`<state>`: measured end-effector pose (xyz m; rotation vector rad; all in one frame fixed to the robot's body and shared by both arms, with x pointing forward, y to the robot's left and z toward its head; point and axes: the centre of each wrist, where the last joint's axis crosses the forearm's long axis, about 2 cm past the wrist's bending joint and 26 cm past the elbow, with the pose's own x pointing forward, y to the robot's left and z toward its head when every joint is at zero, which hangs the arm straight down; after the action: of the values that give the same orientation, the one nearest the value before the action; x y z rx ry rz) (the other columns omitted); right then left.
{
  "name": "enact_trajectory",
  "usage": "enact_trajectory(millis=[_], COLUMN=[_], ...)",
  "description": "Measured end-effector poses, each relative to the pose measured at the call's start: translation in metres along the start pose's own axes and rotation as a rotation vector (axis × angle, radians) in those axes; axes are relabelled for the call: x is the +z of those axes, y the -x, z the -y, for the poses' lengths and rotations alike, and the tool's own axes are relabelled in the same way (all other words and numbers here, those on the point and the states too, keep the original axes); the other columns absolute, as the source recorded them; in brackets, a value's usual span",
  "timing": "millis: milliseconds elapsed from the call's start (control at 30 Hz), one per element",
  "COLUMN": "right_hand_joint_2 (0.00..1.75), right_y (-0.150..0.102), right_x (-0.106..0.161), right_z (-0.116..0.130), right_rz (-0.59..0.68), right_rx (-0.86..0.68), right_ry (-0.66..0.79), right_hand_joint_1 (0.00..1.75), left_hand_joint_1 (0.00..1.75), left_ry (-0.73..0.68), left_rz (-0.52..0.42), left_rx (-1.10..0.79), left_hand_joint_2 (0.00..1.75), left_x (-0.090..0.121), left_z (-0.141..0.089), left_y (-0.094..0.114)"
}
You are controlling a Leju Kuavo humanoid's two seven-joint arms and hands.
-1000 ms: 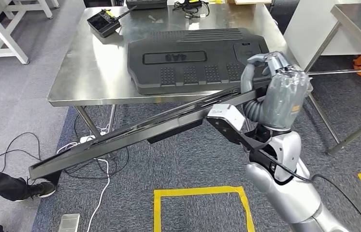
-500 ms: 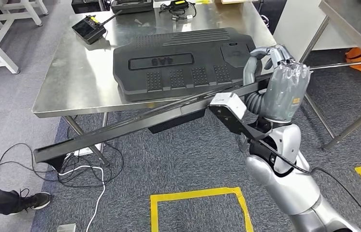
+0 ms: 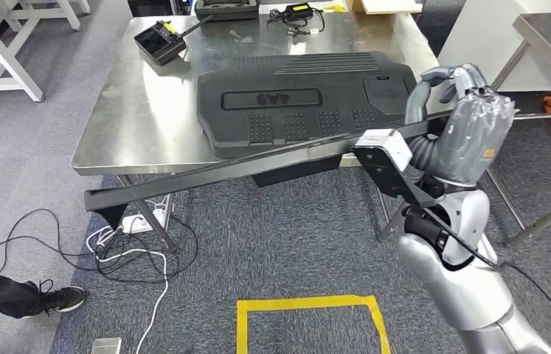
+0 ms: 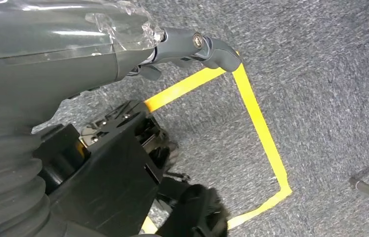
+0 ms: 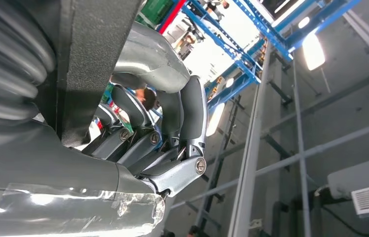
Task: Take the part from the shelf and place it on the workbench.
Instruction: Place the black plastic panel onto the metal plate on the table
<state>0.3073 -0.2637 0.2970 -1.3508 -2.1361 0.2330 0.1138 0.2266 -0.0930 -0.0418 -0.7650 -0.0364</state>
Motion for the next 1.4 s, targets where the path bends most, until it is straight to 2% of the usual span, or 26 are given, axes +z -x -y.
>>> enact_trajectory(millis=[733,1400], right_hand_joint_2=[1.75,1.75], right_y=[0.005,0.007], right_x=[-0.001,-0.007], right_z=[0.005,0.005], right_rz=[0.000,-0.011], right_rx=[0.017,0.045], right_ry=[0.017,0.008], right_hand_joint_1=[1.75,1.75], left_hand_joint_1=[0.00,0.00], left_ry=[-0.015,-0.003], left_rz=[0.002,0.006], left_rx=[-0.034,-0.041], left_hand_joint_2=[1.75,1.75], left_x=[-0.002,-0.003], left_z=[-0.015,-0.016], left_y=[-0.002,-0.002])
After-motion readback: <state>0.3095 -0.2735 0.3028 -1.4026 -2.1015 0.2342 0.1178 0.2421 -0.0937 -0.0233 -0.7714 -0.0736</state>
